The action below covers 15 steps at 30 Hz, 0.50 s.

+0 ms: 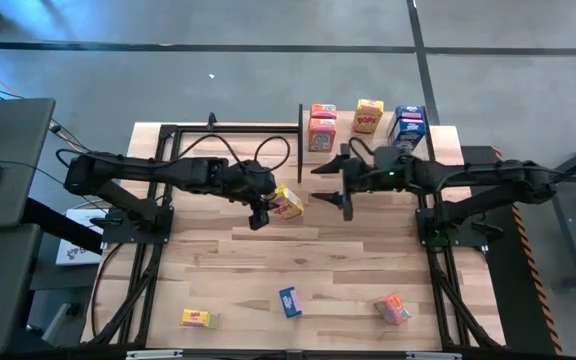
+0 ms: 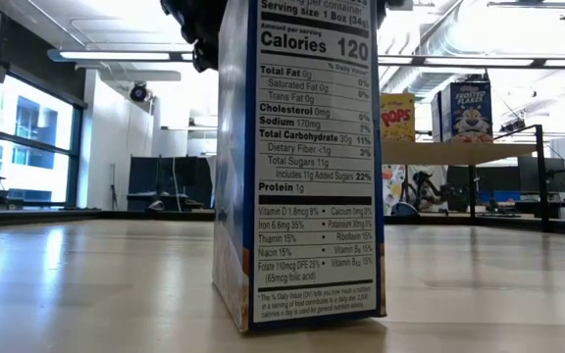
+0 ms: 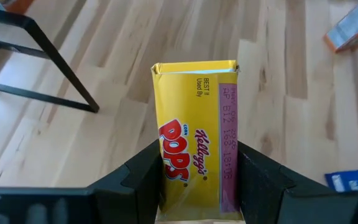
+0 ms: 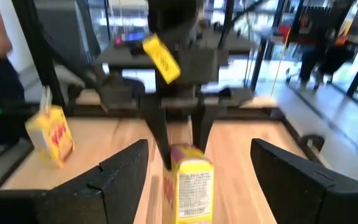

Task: Stack cereal on shelf
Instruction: Put the top yellow cereal box on the shelf aligned with the other yellow cereal box

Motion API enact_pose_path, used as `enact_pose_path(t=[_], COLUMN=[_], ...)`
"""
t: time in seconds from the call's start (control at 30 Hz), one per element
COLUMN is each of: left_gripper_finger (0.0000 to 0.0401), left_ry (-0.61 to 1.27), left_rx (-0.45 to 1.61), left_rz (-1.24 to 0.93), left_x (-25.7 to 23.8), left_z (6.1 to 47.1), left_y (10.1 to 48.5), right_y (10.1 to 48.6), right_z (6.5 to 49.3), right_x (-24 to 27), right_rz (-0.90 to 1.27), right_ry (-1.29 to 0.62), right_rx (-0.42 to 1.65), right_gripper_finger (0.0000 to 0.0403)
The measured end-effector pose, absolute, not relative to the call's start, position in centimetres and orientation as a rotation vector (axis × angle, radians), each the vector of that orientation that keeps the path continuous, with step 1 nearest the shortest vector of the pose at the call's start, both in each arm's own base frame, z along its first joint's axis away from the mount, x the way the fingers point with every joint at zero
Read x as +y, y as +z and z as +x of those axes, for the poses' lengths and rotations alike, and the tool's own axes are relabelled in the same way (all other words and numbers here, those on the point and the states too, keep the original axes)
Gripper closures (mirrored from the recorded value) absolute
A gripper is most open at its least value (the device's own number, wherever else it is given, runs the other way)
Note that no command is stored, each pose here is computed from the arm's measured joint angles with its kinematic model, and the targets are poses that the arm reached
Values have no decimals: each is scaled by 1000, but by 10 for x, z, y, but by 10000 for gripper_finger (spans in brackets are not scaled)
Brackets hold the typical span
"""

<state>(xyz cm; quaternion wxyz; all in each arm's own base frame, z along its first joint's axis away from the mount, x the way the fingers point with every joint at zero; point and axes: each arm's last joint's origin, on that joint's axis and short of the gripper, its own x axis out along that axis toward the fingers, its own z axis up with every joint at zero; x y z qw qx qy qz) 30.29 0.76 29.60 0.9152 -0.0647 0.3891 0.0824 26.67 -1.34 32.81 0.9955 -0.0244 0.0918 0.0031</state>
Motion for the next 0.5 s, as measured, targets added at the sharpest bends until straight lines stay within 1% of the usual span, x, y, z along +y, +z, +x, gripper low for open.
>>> enact_pose_path(t=[0.27,0.5], left_gripper_finger=[239,239], left_ry=[162,128], left_rx=[864,892], left_rz=[-104,-54], left_x=[8,3], left_z=[316,326], left_y=[277,263], right_y=[296,273], right_z=[289,304], right_x=[-14,-14], right_rz=[-39,-27], right_ry=[16,57], right_rx=[330,412], right_gripper_finger=[126,126])
